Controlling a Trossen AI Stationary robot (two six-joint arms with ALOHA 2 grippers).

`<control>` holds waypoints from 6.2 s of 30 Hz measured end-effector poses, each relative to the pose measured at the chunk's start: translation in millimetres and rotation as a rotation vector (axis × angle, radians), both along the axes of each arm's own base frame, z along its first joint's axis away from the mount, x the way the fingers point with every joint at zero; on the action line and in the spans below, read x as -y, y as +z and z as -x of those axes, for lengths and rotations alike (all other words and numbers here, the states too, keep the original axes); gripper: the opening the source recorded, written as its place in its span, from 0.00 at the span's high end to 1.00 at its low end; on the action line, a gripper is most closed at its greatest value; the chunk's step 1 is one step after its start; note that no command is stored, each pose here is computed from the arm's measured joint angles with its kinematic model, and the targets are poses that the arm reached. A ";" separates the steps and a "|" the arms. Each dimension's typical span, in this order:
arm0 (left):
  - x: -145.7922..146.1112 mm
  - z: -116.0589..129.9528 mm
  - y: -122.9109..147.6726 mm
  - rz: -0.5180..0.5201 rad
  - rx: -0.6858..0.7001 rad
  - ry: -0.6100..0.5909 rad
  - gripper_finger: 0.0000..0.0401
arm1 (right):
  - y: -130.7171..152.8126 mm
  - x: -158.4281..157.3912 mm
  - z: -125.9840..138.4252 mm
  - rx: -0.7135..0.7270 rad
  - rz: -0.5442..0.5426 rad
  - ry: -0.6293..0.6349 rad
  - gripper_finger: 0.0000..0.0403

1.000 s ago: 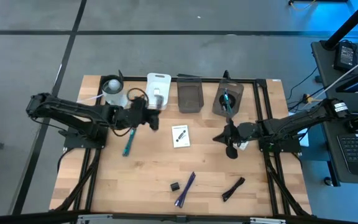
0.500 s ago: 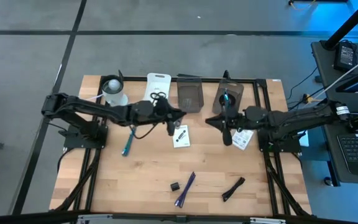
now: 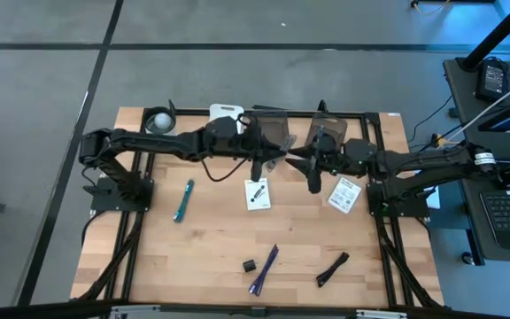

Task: Pick and place items into bin
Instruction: Put the gray charger cable into the right black bin, then put the black charger adapter into the white bin

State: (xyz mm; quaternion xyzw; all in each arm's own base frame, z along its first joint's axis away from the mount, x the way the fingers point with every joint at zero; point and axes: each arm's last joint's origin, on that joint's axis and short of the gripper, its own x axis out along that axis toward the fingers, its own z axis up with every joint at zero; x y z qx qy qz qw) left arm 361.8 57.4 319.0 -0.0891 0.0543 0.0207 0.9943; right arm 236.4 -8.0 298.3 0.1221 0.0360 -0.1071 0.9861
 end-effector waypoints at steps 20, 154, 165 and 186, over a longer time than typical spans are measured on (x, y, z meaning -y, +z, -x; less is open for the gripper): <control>-11.2 2.9 -3.3 -0.003 -0.027 -0.094 0.96 | 9.6 9.6 -5.2 0.104 -0.016 -0.077 0.39; -21.5 108.3 28.6 -0.023 -0.457 0.415 0.78 | -47.5 203.6 45.8 -0.919 -0.603 -0.559 0.70; -26.2 96.2 14.6 -0.033 -0.514 0.447 0.78 | 19.4 146.7 63.6 -0.644 -0.566 -0.522 0.78; 7.2 67.4 -9.8 -0.109 -0.606 0.231 0.91 | 24.3 13.4 23.6 -0.752 -0.534 -0.209 0.99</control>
